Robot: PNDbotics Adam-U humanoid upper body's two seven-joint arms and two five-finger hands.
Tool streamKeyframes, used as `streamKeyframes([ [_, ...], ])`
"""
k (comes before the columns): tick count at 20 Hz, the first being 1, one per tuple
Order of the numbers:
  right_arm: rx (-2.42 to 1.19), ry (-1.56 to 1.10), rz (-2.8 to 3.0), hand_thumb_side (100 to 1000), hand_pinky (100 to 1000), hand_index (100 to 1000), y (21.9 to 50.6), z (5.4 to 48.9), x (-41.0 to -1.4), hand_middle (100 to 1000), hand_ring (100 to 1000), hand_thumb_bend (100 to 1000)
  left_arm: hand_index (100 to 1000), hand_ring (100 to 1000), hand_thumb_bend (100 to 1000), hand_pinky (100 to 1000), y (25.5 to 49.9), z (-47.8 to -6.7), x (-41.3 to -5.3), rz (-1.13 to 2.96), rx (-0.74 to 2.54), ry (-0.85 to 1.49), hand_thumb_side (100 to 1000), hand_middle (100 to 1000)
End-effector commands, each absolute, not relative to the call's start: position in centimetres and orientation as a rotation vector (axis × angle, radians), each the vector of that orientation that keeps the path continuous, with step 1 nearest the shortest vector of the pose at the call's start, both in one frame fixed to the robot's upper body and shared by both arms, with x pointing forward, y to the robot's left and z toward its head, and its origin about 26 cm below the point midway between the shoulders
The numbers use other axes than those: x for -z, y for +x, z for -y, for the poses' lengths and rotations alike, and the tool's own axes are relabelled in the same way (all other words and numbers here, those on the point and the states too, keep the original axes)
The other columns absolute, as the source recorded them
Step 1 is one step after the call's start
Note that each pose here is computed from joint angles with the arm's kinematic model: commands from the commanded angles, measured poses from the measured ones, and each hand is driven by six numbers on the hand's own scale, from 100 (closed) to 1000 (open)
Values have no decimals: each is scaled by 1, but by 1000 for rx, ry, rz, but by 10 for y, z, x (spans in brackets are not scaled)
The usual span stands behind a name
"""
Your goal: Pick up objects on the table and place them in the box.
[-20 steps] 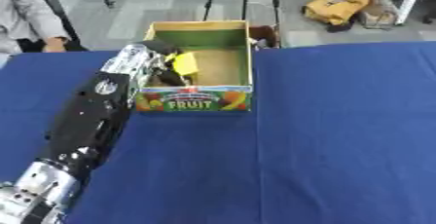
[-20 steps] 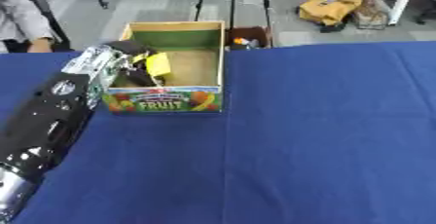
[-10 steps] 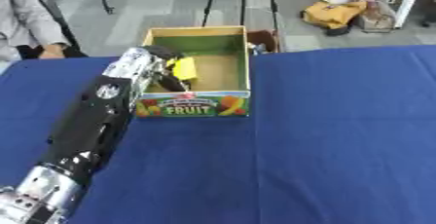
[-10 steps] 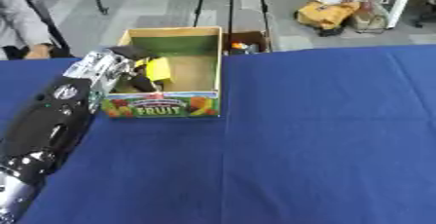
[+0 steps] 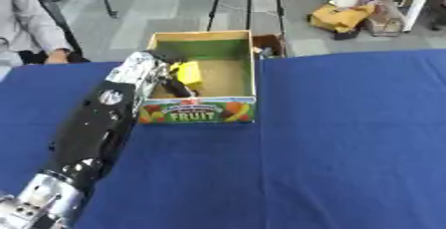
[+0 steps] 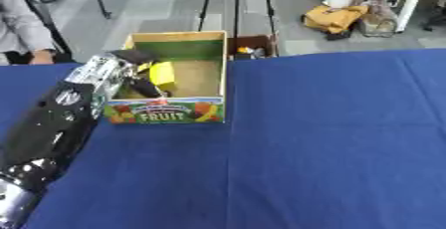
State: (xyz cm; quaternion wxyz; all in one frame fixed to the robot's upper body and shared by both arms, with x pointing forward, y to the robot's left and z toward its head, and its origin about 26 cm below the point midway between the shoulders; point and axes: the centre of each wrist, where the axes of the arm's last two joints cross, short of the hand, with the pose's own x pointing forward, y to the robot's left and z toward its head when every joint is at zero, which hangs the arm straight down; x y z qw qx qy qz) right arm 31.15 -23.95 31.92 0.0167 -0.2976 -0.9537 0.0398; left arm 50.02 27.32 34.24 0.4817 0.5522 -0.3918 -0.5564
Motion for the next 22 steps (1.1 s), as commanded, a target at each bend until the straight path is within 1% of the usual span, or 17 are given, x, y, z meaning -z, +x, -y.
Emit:
streamKeyframes([
  [1,-121,-926,2989,958,775,870,307,240,-325,777,856,100,1000,847,781,793,492,-277,-370,994,1328,1389,705,903],
  [2,-122,-925,2988,958,775,871,307,240,-325,777,856,100,1000,853,812,800,492,-276,-371,997,1330,1389,711,911],
  [3,-122,-924,2989,958,775,871,307,239,-325,777,856,100,1000,859,824,807,491,-276,-372,998,1331,1390,712,921],
  [5,-122,-922,2988,958,775,871,308,239,-325,777,856,100,1000,866,839,816,490,-274,-374,1006,1327,1397,724,926],
  [8,-121,-922,2984,958,775,871,308,240,-323,778,856,100,1000,872,837,824,487,-272,-379,1035,1318,1414,735,927],
  [12,-121,-926,2974,958,775,871,308,241,-321,778,856,100,1000,871,807,821,479,-267,-391,1103,1311,1439,765,921],
  [14,-121,-930,2969,958,775,871,308,242,-320,779,856,100,1000,868,775,817,473,-266,-400,1152,1303,1457,783,914],
  [16,-122,-932,2966,958,775,871,308,242,-319,779,857,100,1000,867,768,817,467,-265,-406,1180,1299,1468,789,912],
  [17,-122,-933,2965,957,776,871,308,242,-319,780,857,100,1000,864,731,812,465,-264,-408,1189,1299,1471,810,903],
  [21,-122,-948,2946,967,777,871,308,245,-315,781,857,100,1000,861,691,807,437,-266,-433,1293,1300,1532,833,888],
  [22,-123,-949,2943,956,777,872,308,246,-314,781,857,100,1000,860,678,804,429,-267,-437,1310,1301,1548,839,880],
])
